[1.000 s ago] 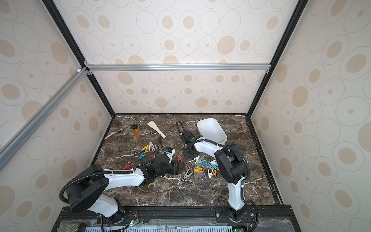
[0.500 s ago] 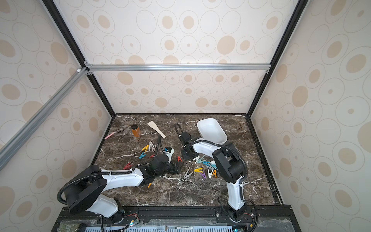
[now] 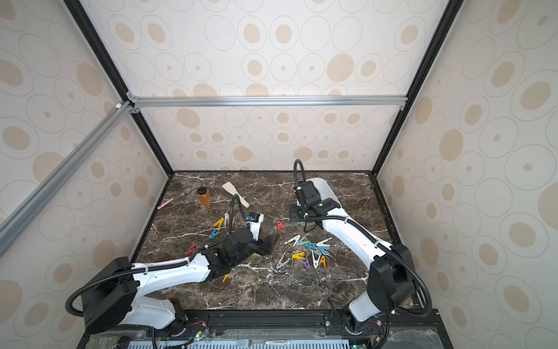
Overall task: Put the clothespins into the storage box
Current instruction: Place the clothespin in the storage box, then pick up the clothespin from the center of the board.
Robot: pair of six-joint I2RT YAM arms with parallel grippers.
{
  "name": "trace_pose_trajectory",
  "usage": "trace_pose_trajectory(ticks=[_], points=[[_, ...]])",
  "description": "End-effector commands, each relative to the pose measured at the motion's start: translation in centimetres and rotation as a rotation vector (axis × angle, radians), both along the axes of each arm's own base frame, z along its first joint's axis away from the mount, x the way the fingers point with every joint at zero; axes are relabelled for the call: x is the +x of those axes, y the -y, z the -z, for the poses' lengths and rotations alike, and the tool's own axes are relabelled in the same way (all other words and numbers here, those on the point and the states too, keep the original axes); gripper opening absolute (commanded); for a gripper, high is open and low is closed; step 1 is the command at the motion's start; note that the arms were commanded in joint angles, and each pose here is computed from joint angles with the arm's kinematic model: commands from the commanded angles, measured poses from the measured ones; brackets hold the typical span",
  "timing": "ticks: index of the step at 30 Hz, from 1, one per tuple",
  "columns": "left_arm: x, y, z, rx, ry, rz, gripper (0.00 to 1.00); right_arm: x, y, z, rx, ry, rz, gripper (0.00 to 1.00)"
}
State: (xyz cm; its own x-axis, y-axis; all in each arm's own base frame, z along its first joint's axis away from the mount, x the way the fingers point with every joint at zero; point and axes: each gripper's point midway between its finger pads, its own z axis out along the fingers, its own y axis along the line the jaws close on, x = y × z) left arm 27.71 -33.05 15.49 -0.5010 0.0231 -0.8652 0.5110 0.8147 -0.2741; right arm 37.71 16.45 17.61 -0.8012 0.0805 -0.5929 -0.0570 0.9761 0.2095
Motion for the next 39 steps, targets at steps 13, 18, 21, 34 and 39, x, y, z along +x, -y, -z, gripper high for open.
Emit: trace_pose_trajectory(ticks=[13,18,21,34,39], points=[[1.1,5.1,3.4,0.046,-0.115,0.06,0.9,5.5,7.7,4.1,0.032,-0.092,0.253,0.29],[2.5,1.2,1.8,-0.029,-0.123,-0.029,0.89,2.3,4.4,0.0,-0.06,-0.025,0.168,0.34],[2.9,-1.9,0.2,-0.123,-0.129,-0.079,0.88,-1.2,1.6,-0.3,-0.1,-0.023,0.122,0.34],[-0.9,-6.0,2.9,-0.142,-0.2,-0.085,0.88,-9.6,-3.5,9.7,-0.132,-0.292,0.025,0.38],[-2.0,-2.7,3.5,-0.135,-0.209,-0.018,0.89,-8.9,-4.0,11.9,-0.107,-0.304,0.066,0.34]])
